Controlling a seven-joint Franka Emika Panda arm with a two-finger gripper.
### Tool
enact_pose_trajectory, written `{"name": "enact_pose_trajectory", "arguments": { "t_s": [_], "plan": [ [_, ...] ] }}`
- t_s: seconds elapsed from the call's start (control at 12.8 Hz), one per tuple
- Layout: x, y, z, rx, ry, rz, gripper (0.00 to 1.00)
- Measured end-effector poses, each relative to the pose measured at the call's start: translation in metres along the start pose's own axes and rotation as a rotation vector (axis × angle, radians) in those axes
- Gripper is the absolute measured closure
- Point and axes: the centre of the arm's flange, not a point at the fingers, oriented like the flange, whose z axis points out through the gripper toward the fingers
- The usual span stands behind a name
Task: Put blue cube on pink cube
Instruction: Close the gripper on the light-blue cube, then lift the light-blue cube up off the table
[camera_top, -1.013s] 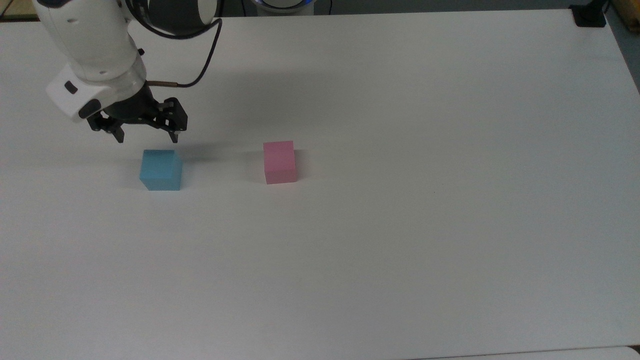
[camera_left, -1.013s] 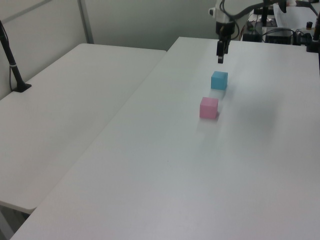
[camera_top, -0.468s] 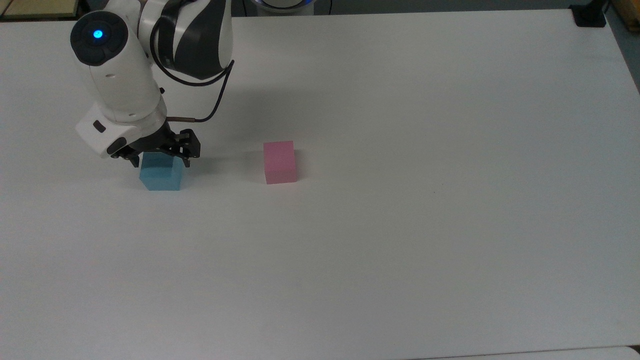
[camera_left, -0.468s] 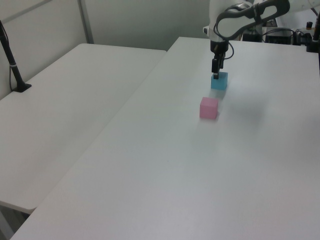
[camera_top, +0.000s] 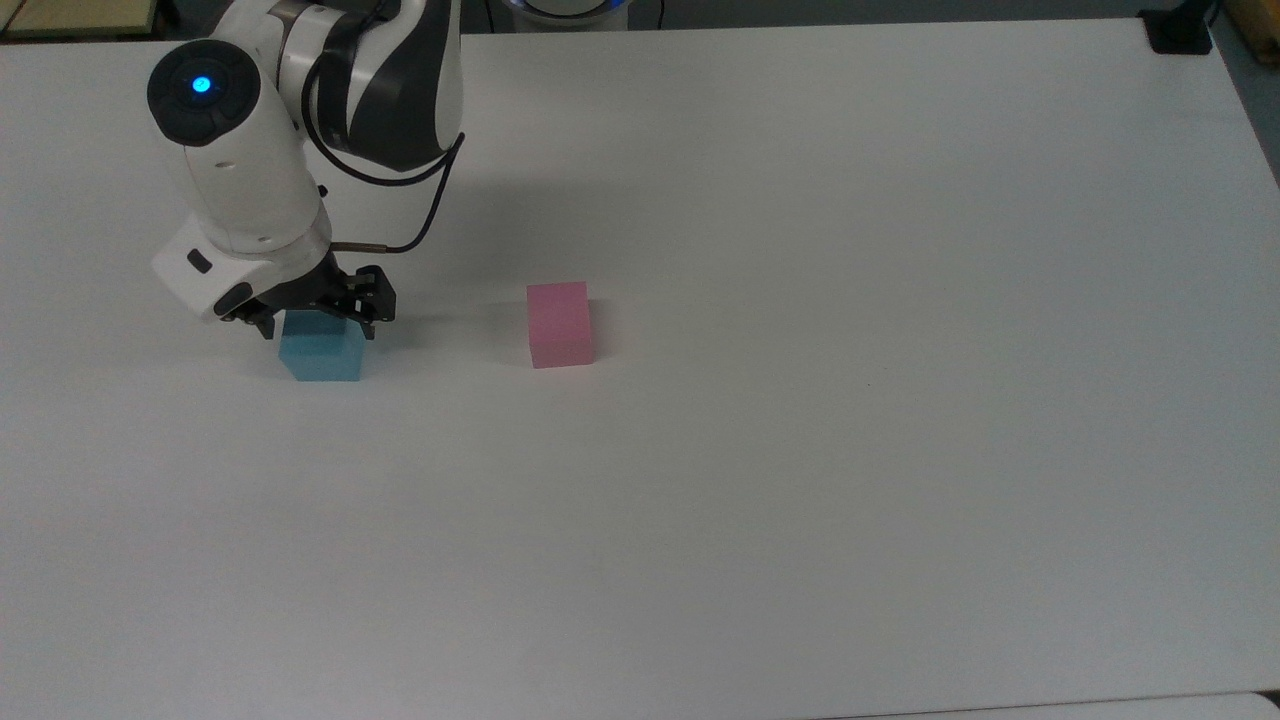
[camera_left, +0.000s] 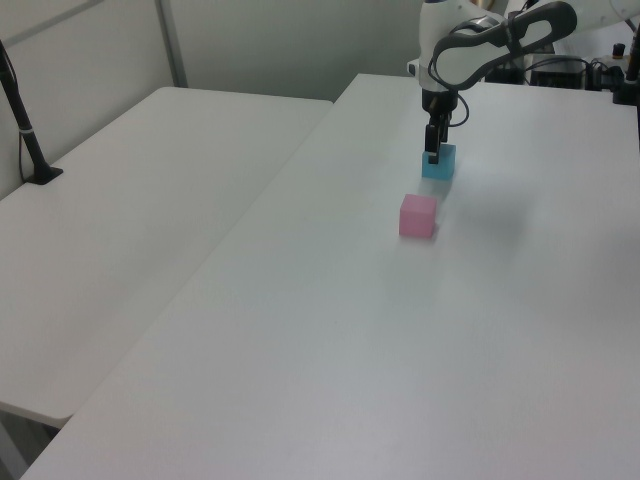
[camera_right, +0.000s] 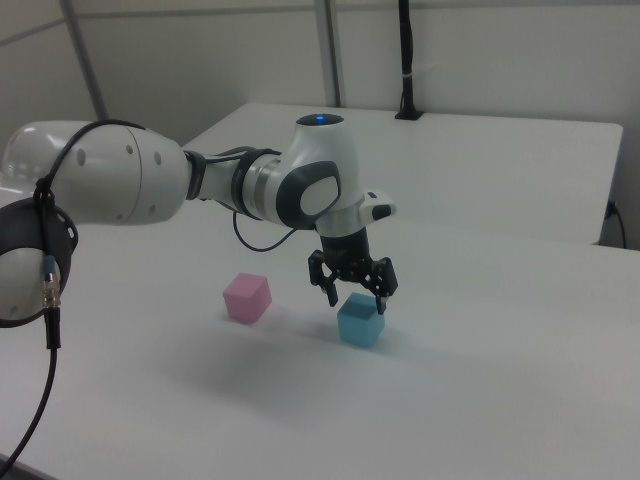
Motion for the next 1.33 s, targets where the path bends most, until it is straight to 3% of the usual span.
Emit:
{"name": "enact_pose_trajectory", "arguments": {
  "t_s": [0.7, 0.78, 0.94, 1.17, 1.33],
  "plan": [
    [-0.005, 0.003, 0.034, 0.01, -0.041, 0.011, 0.0],
    [-0.004, 0.003, 0.035, 0.007, -0.032, 0.021, 0.06],
    [-0.003, 0.003, 0.034, 0.006, -0.028, 0.031, 0.4],
    [-0.003, 0.007, 0.03, 0.003, -0.02, 0.039, 0.4],
    [0.0, 0.013, -0.001, -0.007, 0.012, 0.045, 0.4]
  ]
}}
